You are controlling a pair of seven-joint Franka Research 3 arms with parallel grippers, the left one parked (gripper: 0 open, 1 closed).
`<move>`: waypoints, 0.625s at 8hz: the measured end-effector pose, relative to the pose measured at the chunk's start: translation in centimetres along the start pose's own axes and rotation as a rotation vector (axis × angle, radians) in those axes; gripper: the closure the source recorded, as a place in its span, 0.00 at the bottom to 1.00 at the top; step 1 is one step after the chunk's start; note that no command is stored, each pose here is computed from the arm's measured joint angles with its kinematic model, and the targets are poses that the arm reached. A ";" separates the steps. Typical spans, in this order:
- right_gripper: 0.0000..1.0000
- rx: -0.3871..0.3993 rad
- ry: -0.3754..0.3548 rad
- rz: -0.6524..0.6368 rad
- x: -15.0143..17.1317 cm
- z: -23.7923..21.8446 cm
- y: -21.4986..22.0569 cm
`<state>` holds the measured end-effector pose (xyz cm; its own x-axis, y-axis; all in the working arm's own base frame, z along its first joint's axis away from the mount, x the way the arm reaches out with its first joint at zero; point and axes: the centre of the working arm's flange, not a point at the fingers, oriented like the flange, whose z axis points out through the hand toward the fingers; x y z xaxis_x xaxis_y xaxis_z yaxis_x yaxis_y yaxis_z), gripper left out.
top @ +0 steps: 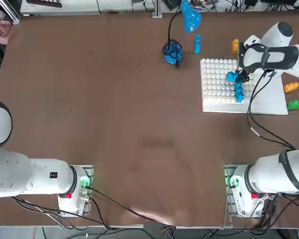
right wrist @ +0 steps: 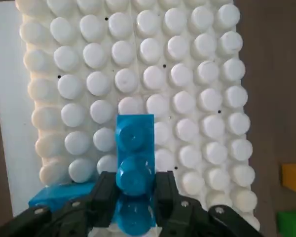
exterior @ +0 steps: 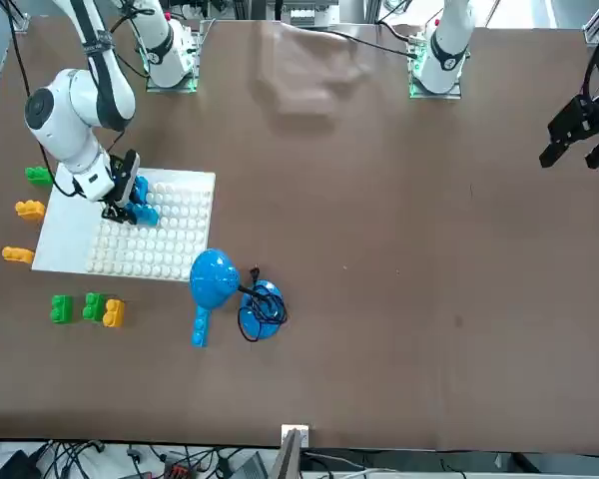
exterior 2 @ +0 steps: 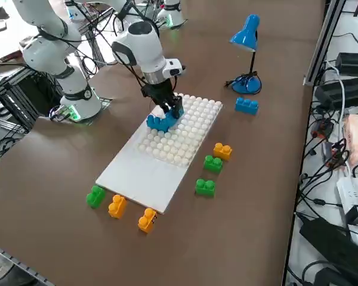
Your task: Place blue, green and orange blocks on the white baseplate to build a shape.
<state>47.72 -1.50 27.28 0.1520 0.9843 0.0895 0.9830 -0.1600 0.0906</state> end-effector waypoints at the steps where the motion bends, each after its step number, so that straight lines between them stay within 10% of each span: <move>1: 0.62 0.003 -0.001 0.004 -0.2 0.2 0.0; 5: 0.62 0.017 -0.003 0.015 -0.7 1.1 0.3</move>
<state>48.02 -2.19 26.16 0.1674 0.9819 0.0882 0.9821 -0.1739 0.0721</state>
